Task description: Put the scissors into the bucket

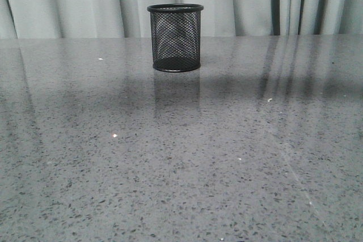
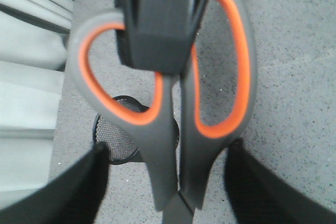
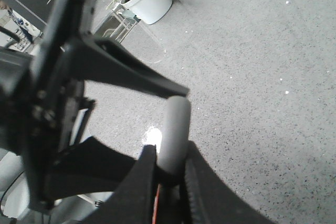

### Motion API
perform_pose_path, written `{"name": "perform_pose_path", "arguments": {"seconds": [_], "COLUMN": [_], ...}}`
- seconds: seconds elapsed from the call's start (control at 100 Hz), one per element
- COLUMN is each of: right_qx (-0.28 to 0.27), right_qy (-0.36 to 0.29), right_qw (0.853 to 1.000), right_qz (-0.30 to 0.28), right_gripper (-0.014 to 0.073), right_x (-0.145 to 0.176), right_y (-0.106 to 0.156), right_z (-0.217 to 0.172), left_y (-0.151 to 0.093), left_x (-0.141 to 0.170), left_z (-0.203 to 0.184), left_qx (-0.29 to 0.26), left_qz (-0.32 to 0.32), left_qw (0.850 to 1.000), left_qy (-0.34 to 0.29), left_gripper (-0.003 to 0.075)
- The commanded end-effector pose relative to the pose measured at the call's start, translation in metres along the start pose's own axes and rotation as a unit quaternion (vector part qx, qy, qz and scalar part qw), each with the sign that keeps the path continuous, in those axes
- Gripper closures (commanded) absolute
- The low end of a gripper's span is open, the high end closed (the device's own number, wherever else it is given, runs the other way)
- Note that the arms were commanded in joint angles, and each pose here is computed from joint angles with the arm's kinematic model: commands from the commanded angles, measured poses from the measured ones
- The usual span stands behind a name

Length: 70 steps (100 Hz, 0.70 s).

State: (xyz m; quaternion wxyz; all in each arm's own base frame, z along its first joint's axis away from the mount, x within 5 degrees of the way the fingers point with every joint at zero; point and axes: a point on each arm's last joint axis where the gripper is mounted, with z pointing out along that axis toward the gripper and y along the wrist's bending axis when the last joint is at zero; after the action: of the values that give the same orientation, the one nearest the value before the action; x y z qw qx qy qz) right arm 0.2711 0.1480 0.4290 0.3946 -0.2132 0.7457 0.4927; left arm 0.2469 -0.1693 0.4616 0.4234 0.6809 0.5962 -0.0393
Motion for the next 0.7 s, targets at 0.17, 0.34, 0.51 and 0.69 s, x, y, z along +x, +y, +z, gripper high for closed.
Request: {"name": "perform_pose_path", "arguments": {"seconds": [0.17, 0.34, 0.51, 0.69], "right_qx": [0.071, 0.163, 0.226, 0.263], "right_qy": [-0.05, -0.062, -0.025, 0.042], "right_qw": [0.991, 0.973, 0.959, 0.95], "right_qz": [-0.102, -0.15, -0.167, -0.165], "right_gripper": [0.0655, 0.0655, 0.0655, 0.0655], "right_x": [-0.028, -0.047, -0.057, -0.064], "right_y": [0.017, 0.017, 0.006, -0.013], "right_z": [-0.019, -0.03, -0.031, -0.02], "left_y": [0.002, 0.003, 0.003, 0.001], "left_x": [-0.009, 0.007, 0.019, 0.024], "left_z": [-0.081, -0.116, -0.138, -0.151], "left_qx": [-0.129, -0.189, -0.233, -0.257], "left_qz": [-0.041, -0.114, -0.166, -0.187], "left_qw": [0.989, 0.975, 0.958, 0.948], "left_qy": [-0.053, -0.041, -0.027, -0.02], "left_gripper": [0.0187, 0.0186, 0.0187, 0.0186]}}
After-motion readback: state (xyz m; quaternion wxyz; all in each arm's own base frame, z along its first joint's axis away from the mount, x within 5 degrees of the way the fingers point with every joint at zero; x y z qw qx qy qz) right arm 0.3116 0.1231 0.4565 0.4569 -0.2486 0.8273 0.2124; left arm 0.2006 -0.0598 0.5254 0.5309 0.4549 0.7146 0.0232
